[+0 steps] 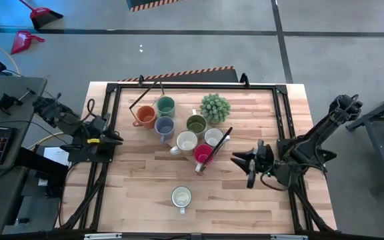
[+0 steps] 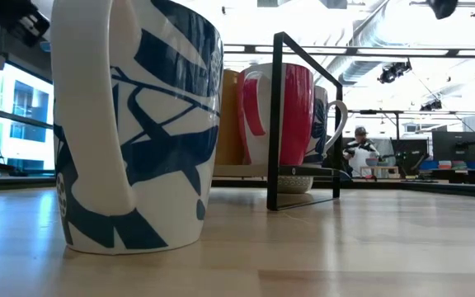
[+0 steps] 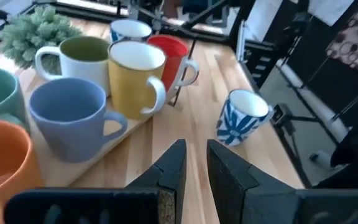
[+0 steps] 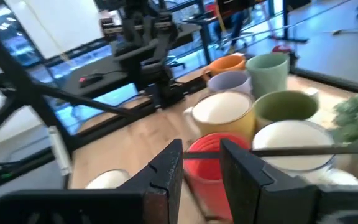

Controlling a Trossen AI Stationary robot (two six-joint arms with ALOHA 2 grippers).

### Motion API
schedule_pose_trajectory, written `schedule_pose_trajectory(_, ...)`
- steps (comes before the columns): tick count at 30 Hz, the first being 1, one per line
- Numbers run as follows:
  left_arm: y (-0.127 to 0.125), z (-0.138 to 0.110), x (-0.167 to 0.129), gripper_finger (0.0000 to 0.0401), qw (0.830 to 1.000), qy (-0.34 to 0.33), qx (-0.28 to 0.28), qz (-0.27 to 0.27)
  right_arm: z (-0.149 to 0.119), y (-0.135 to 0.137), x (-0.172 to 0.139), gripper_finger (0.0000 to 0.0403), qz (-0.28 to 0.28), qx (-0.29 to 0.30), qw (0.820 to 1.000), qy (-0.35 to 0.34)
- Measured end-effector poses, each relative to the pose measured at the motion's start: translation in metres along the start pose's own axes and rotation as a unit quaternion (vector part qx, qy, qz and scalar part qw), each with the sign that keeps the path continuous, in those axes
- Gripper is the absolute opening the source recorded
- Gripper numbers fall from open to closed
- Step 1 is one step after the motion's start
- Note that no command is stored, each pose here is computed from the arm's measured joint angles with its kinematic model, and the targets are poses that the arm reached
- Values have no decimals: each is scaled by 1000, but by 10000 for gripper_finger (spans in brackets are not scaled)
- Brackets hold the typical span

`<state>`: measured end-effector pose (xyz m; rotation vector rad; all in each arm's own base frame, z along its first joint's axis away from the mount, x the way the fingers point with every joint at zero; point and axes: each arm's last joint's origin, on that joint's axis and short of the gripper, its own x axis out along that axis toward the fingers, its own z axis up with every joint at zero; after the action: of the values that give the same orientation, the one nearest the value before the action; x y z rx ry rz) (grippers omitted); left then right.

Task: Place coffee mugs
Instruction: Put the blue patterned mug on the shelf

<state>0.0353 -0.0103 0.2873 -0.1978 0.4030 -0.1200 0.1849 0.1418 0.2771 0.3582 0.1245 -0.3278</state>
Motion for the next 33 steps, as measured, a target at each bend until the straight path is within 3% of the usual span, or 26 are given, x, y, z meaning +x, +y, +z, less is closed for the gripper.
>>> schedule_pose_trajectory(8,-6,4,9,51,1000,-4,11,-3,9,-15,23,87,-31,-13,999,2)
schedule_pose_trajectory(12,-12,22,17,51,987,-81,127,59,13,-24,34,87,-58,-15,998,-4)
schedule_pose_trajectory(13,-14,28,17,51,983,-108,133,70,14,-26,36,87,-54,-18,998,1)
schedule_pose_trajectory(16,-15,36,16,51,981,-142,108,78,16,-29,41,87,-22,-19,999,27)
schedule_pose_trajectory(22,-12,36,25,51,982,-119,87,118,26,-36,44,87,65,-48,994,69)
schedule_pose_trajectory(25,-11,35,34,51,985,-93,90,110,34,-41,45,87,95,-66,991,73)
schedule_pose_trajectory(28,-6,38,41,51,985,-81,83,128,42,-48,46,87,97,-77,990,61)
schedule_pose_trajectory(33,6,29,66,46,988,-101,60,98,48,-56,48,87,94,-86,990,58)
